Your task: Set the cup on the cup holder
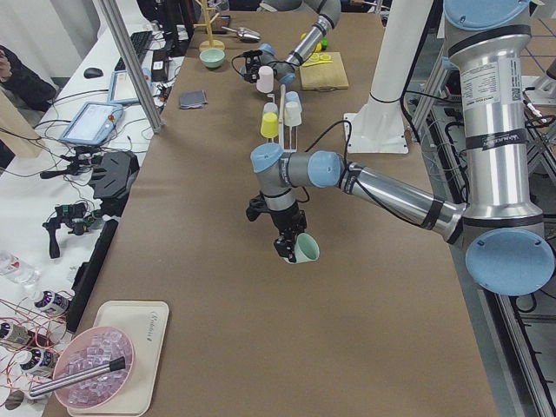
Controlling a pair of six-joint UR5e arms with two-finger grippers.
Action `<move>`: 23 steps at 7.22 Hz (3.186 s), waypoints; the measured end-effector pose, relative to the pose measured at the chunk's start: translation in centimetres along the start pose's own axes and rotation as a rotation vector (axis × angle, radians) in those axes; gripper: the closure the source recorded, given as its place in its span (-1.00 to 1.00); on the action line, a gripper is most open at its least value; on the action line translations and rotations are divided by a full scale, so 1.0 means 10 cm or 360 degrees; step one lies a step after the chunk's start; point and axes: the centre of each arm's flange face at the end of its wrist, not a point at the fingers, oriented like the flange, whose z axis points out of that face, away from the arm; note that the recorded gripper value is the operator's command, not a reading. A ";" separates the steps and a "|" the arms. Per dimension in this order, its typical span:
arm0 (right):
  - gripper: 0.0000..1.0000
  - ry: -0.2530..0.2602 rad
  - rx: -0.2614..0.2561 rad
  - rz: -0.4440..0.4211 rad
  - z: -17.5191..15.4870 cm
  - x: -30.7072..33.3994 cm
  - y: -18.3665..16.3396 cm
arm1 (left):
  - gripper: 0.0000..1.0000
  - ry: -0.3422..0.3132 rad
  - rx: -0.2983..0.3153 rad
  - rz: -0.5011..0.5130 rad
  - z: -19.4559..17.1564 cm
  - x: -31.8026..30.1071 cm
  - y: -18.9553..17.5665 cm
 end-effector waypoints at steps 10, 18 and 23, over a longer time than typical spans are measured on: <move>-0.99 -0.0040 0.0004 0.0054 0.19 -0.09 0.19 | 1.00 -0.0256 0.0429 0.0226 0.53 -0.42 -0.14; -0.98 0.0000 -0.0009 0.0682 -0.31 -0.50 -0.37 | 1.00 0.0092 0.1091 0.0353 0.09 0.28 -0.47; -0.98 0.0174 -0.0027 0.1704 -1.14 -0.88 -1.44 | 1.00 0.0633 0.1606 0.0311 -0.59 1.31 -0.75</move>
